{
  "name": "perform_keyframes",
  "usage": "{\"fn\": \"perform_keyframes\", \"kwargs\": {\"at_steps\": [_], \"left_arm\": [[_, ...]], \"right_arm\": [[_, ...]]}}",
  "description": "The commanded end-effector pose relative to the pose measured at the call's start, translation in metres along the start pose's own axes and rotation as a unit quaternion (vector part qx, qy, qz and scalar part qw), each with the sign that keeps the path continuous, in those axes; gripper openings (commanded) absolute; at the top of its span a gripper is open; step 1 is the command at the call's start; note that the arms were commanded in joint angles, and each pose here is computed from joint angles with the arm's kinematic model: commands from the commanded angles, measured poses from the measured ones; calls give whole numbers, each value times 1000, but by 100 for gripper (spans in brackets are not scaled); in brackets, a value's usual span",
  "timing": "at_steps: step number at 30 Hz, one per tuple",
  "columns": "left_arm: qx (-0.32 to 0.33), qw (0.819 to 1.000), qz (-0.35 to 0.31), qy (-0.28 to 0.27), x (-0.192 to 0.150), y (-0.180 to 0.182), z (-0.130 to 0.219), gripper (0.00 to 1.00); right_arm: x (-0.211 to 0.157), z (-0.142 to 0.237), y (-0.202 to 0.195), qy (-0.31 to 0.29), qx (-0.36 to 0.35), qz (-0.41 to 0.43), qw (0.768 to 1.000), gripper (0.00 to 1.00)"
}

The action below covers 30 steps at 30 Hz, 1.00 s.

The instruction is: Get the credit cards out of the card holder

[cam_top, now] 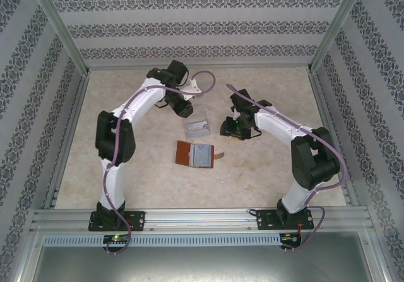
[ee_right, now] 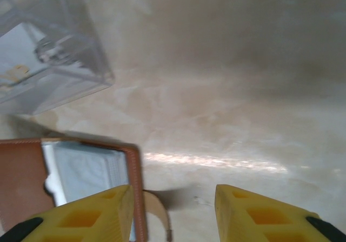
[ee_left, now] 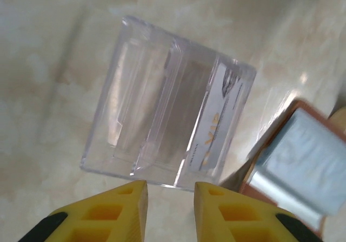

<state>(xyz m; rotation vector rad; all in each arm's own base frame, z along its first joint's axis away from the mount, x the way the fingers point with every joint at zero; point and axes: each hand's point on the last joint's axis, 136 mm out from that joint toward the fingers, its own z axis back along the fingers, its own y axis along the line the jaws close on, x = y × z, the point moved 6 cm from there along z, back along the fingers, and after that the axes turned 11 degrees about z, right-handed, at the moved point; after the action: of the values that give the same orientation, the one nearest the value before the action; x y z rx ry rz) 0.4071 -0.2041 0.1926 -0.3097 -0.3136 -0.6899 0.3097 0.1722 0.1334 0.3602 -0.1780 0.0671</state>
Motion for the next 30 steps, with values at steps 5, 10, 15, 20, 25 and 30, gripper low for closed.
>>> {"fn": "perform_keyframes", "kwargs": {"at_steps": [5, 10, 15, 20, 25, 30], "left_arm": [[-75, 966, 191, -159, 6, -16, 26, 29], [-133, 926, 307, -177, -11, -25, 17, 29], [-161, 888, 407, -140, -29, -31, 0, 29], [-171, 874, 446, -90, -45, -49, -19, 32], [-174, 867, 464, -48, -58, -70, -33, 31], [-169, 842, 511, 18, -71, -83, -46, 26]], "right_arm": [[-10, -16, 45, 34, 77, 26, 996, 44], [-20, -29, 53, 57, 101, 15, 993, 41], [-31, -43, 51, 88, 104, 6, 991, 39], [-43, -52, 38, 107, 78, -7, 991, 34], [-52, -57, 24, 121, 38, -8, 992, 32], [-56, -59, 15, 122, 20, -12, 992, 28]]}}
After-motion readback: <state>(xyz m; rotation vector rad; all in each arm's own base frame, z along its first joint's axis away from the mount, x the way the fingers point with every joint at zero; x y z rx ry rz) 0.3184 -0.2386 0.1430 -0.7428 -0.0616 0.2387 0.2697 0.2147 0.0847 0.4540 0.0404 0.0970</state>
